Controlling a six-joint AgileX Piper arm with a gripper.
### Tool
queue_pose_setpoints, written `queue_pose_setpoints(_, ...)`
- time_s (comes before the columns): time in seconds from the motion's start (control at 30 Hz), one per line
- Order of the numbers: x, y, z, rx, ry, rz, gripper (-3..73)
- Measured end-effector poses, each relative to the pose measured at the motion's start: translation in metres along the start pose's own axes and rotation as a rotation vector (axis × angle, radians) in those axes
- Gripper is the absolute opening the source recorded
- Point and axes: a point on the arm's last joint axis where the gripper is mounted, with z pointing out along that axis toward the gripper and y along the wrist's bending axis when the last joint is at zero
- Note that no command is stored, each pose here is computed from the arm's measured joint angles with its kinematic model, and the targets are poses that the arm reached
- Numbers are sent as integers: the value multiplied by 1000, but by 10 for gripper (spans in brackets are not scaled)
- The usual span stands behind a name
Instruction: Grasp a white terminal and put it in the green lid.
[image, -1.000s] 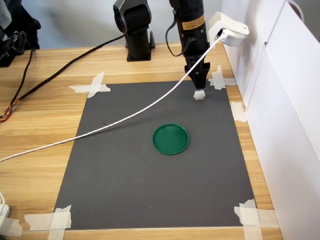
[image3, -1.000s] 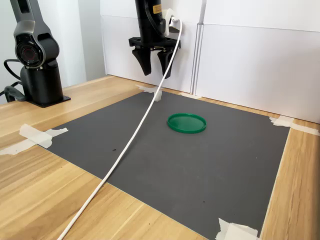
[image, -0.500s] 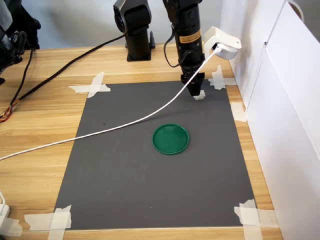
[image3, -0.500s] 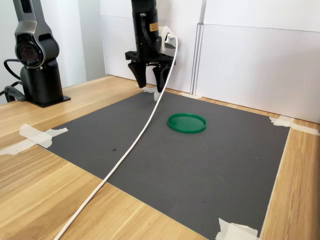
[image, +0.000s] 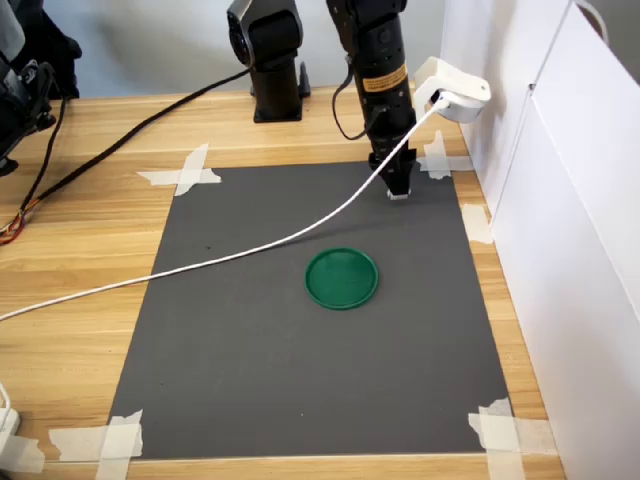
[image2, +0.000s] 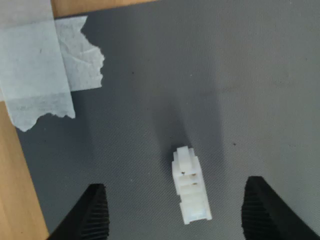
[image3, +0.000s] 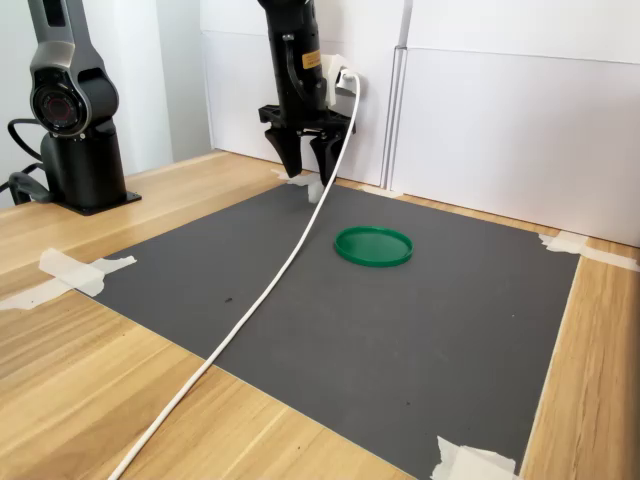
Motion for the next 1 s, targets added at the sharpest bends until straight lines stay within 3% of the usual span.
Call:
queue_pose_setpoints(0.27,-2,-4,2,37,-19,-27,632)
queue_pose_setpoints(0.73,1,-5,19,-3,26,-91,624)
queue_pose_setpoints(1.0,2,-4,26,-33,39,-70,533)
